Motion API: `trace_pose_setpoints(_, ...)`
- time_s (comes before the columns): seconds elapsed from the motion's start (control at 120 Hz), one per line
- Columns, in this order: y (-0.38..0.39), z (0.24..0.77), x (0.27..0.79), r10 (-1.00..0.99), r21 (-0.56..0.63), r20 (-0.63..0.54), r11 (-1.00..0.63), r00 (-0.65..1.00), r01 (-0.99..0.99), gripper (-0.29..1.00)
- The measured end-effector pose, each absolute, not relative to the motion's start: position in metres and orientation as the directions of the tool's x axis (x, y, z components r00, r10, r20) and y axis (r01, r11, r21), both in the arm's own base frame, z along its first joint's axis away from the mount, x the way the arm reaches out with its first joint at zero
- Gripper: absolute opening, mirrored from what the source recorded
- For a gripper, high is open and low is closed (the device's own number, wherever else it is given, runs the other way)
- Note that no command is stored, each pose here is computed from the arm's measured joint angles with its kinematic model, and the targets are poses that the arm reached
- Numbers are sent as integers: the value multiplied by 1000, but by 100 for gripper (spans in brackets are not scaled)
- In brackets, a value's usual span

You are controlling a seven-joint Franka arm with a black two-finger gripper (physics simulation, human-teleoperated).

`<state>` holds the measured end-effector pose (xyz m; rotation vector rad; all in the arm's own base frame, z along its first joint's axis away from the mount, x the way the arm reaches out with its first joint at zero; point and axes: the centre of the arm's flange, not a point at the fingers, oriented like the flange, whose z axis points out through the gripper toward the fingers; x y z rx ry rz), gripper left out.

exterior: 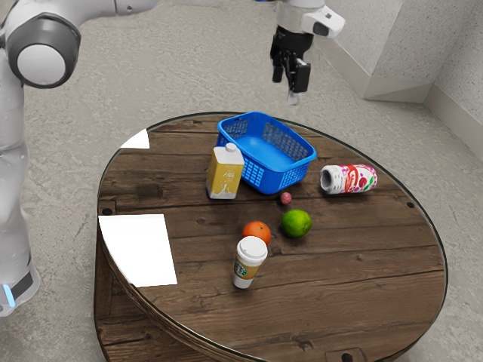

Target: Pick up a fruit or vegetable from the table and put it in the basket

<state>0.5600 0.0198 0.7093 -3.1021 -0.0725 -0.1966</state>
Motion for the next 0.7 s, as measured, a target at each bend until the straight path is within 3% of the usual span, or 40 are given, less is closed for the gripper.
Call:
trace_pose_setpoints(0.167,51,712,554,109,-29,105,-993,988,113,70)
trace_pose_setpoints(0.275,44,804,515,101,-16,270,-994,958,109,70)
trace_pose_setpoints(0.35,29,833,501,75,-12,320,-996,944,84,70)
trace_pose_setpoints(0.558,-100,738,573,-155,-3,142,-988,978,-156,70)
trace_pose_setpoints(0.7,-102,676,613,-148,-2,53,-989,988,-148,70)
